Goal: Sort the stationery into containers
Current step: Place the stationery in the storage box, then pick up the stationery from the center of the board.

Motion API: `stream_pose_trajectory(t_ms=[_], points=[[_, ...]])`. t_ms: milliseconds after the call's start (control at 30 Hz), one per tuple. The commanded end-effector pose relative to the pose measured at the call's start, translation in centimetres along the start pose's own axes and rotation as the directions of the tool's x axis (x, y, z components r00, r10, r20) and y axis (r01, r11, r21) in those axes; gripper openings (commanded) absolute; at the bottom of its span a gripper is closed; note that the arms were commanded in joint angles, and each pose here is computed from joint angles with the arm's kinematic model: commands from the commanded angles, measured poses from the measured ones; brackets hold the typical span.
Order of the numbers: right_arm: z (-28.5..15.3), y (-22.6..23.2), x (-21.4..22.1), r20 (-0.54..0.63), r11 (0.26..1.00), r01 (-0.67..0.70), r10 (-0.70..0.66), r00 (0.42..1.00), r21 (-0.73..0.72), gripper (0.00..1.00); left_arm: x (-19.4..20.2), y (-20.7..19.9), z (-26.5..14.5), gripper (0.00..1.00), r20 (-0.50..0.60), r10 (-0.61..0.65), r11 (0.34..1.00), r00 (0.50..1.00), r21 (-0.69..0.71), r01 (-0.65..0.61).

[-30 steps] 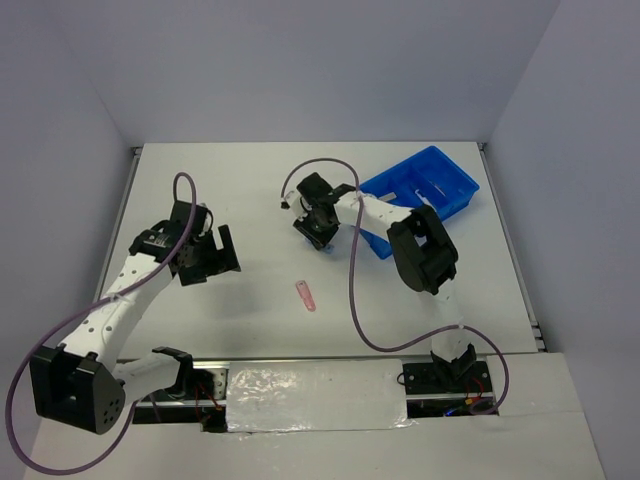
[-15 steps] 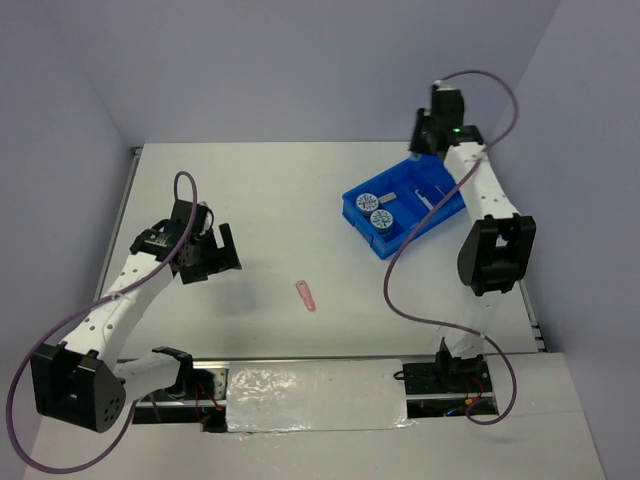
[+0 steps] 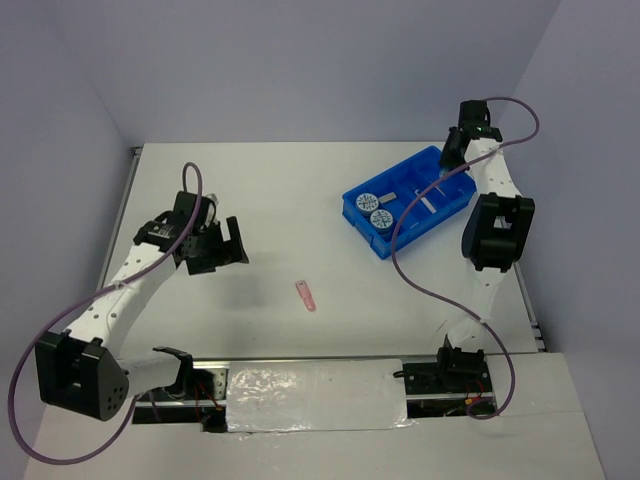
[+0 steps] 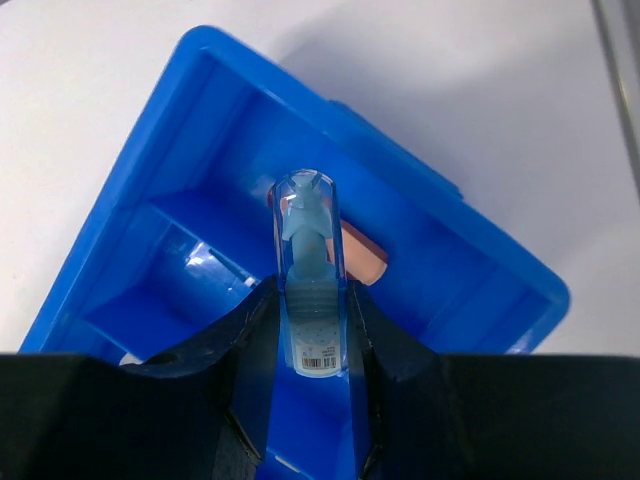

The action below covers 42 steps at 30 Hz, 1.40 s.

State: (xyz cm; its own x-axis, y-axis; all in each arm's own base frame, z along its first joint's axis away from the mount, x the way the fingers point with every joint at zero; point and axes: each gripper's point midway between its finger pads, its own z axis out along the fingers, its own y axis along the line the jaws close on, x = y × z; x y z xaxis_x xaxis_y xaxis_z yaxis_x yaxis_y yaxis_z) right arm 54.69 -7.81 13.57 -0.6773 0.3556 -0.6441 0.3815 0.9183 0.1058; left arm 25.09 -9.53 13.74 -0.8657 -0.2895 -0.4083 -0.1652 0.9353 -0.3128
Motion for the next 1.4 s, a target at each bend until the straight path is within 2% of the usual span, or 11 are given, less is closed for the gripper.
stream_pose_trajectory(t_ms=[0, 133, 333, 467, 633, 700, 733, 833, 967, 1133, 1367], points=[[-0.6, 1.3, -1.8, 0.043, 0.998, 0.027, -0.025, 0.999, -0.053, 0.18, -2.0, -1.5, -0.6, 0.99, 0.044, 0.038, 0.997, 0.998, 0.06, -0.041], [0.0, 1.2, -1.7, 0.033, 0.998, 0.04, -0.039, 0.999, -0.052, 0.31, -2.1, -1.5, -0.1, 0.99, 0.028, 0.041, 0.998, 0.999, 0.051, -0.043], [0.4, 1.1, -1.2, 0.017, 0.996, 0.063, -0.062, 0.998, -0.058, 0.68, -2.0, -1.4, 0.5, 0.99, 0.015, 0.043, 0.998, 0.999, 0.045, -0.044], [-1.2, 2.3, -2.6, 0.049, 0.993, 0.068, -0.063, 0.997, -0.1, 0.69, -2.0, -1.3, 0.8, 0.99, 0.009, 0.042, 0.998, 0.999, 0.039, -0.043], [-10.2, 12.7, -0.9, 0.154, 0.913, 0.236, -0.195, 0.969, -0.332, 0.69, -3.5, 1.1, 0.1, 0.99, 0.053, -0.029, 0.991, 0.998, -0.13, 0.035], [-16.0, 17.8, 3.5, 0.201, 0.855, 0.34, -0.281, 0.939, -0.393, 0.95, -4.4, 3.1, -0.7, 0.99, 0.094, -0.089, 0.963, 0.992, -0.247, 0.11], [-17.8, 18.3, 5.8, 0.208, 0.847, 0.361, -0.301, 0.931, -0.389, 1.0, -4.9, 3.7, -1.2, 0.99, 0.118, -0.109, 0.951, 0.987, -0.276, 0.138], [-20.4, 22.4, 15.2, 0.142, 0.801, 0.402, -0.379, 0.914, -0.444, 1.0, -6.6, 5.5, -3.3, 0.99, 0.228, -0.17, 0.911, 0.959, -0.334, 0.241], [-22.8, 23.5, 24.7, 0.084, 0.824, 0.387, -0.388, 0.918, -0.414, 0.98, -8.1, 7.0, -5.4, 0.99, 0.322, -0.188, 0.885, 0.928, -0.355, 0.302], [-22.9, 23.4, 35.7, -0.021, 0.765, 0.458, -0.523, 0.852, -0.453, 0.89, -7.4, 7.3, -4.5, 0.99, 0.268, -0.154, 0.904, 0.951, -0.351, 0.245], [-21.6, 24.8, 43.3, -0.056, 0.639, 0.535, -0.669, 0.742, -0.553, 0.8, -5.0, 7.0, -2.5, 0.99, 0.185, -0.178, 0.924, 0.966, -0.307, 0.229]])
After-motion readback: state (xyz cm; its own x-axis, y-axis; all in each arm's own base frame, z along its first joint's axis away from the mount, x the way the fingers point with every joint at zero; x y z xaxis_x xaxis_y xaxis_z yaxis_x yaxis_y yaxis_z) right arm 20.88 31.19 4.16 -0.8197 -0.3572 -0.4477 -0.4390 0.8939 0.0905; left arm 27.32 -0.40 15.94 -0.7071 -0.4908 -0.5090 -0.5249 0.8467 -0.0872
